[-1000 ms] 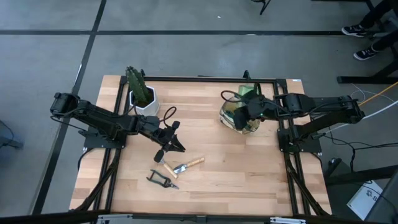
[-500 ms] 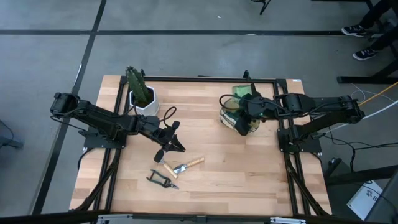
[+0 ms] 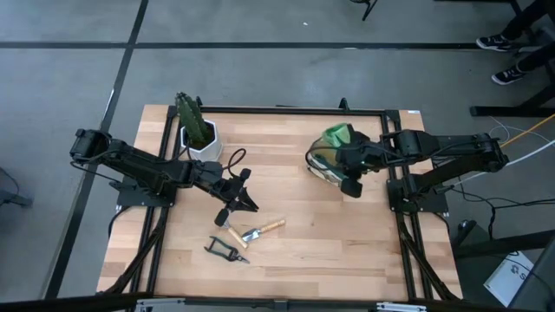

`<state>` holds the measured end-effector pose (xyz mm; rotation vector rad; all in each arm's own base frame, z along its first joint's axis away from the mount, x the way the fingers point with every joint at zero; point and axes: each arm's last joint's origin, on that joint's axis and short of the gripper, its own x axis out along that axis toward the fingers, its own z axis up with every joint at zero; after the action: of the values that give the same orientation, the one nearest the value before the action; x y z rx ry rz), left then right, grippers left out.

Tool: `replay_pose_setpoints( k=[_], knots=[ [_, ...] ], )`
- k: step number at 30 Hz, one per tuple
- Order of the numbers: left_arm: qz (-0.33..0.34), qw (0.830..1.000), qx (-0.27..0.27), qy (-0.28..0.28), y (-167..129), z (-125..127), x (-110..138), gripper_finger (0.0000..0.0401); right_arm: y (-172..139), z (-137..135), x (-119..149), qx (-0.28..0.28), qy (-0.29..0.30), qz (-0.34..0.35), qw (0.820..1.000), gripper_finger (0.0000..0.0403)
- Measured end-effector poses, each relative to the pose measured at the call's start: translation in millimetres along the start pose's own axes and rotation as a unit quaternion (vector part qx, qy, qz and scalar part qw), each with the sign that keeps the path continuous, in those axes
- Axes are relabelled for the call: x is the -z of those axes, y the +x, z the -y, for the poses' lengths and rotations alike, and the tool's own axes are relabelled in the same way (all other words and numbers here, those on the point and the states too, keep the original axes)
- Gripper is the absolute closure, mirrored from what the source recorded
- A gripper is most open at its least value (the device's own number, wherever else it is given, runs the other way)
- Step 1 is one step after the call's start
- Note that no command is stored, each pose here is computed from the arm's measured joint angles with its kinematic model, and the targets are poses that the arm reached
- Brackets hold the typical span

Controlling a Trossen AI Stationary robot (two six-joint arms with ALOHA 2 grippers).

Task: Pick & Place Garden tools in Gardening bag
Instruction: Put the spray bottle into the gardening bag

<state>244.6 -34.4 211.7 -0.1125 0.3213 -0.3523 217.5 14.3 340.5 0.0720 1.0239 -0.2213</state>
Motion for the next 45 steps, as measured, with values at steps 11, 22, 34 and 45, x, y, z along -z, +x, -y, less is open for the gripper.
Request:
replay_pose_setpoints(
  k=[11, 22, 34, 45],
  knots=[
    [0.000, 1.000, 0.000, 0.000, 0.0, -0.1, 0.0, 0.0370, 0.0, 0.8, 2.9, 0.004, -0.001, -0.015, 1.000, 0.0361],
    [0.000, 1.000, 0.000, 0.000, 0.0, -0.1, 0.0, 0.0370, 15.0, -3.7, -3.3, 0.010, 0.011, -0.031, 0.999, 0.0361],
    [0.000, 1.000, 0.000, 0.000, 0.0, -0.1, 0.0, 0.0370, 20.3, -8.0, -4.1, -0.037, -0.008, -0.052, 0.998, 0.0361],
    [0.000, 1.000, 0.000, 0.000, 0.0, -0.1, 0.0, 0.0370, 19.8, -7.0, 0.9, -0.094, -0.006, -0.093, 0.991, 0.0361]
  ],
)
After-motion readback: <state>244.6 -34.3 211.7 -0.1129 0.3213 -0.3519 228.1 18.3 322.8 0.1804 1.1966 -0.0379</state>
